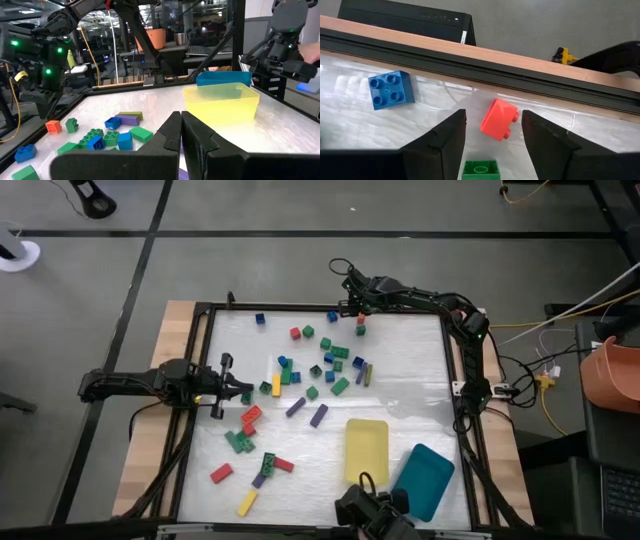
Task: Sort blocks by size
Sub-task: Put the small orange game piece into the blue bin
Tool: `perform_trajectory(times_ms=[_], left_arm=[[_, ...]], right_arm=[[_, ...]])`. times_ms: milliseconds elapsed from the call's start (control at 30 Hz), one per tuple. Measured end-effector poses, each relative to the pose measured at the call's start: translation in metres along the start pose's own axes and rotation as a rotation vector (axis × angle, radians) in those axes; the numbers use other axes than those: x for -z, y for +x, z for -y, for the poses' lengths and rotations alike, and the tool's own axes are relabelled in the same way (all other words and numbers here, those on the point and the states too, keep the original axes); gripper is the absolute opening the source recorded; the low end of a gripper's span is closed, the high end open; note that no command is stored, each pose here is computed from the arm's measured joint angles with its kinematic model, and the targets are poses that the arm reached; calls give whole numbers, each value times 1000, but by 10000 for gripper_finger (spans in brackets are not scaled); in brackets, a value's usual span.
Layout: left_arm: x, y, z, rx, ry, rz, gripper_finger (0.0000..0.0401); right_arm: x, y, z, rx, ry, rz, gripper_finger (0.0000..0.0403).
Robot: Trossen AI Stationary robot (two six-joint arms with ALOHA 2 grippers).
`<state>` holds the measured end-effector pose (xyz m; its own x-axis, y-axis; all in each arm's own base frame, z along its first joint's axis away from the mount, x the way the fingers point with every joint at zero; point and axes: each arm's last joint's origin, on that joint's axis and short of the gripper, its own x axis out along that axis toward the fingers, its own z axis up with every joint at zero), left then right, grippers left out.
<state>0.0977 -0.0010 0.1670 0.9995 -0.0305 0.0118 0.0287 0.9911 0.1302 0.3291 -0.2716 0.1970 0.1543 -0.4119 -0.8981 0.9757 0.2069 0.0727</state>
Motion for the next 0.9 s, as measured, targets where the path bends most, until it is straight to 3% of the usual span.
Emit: perform_trajectory(times_ms=[367,600,900], left_arm=[[0,0,0,0,0,0,0],[0,0,0,0,0,0,0],[0,0,0,0,0,0,0]], right_arm=[[13,14,7,57,13,-1,193],[11,19,4,-10,35,40,193],[12,19,5,18,51,44,193]])
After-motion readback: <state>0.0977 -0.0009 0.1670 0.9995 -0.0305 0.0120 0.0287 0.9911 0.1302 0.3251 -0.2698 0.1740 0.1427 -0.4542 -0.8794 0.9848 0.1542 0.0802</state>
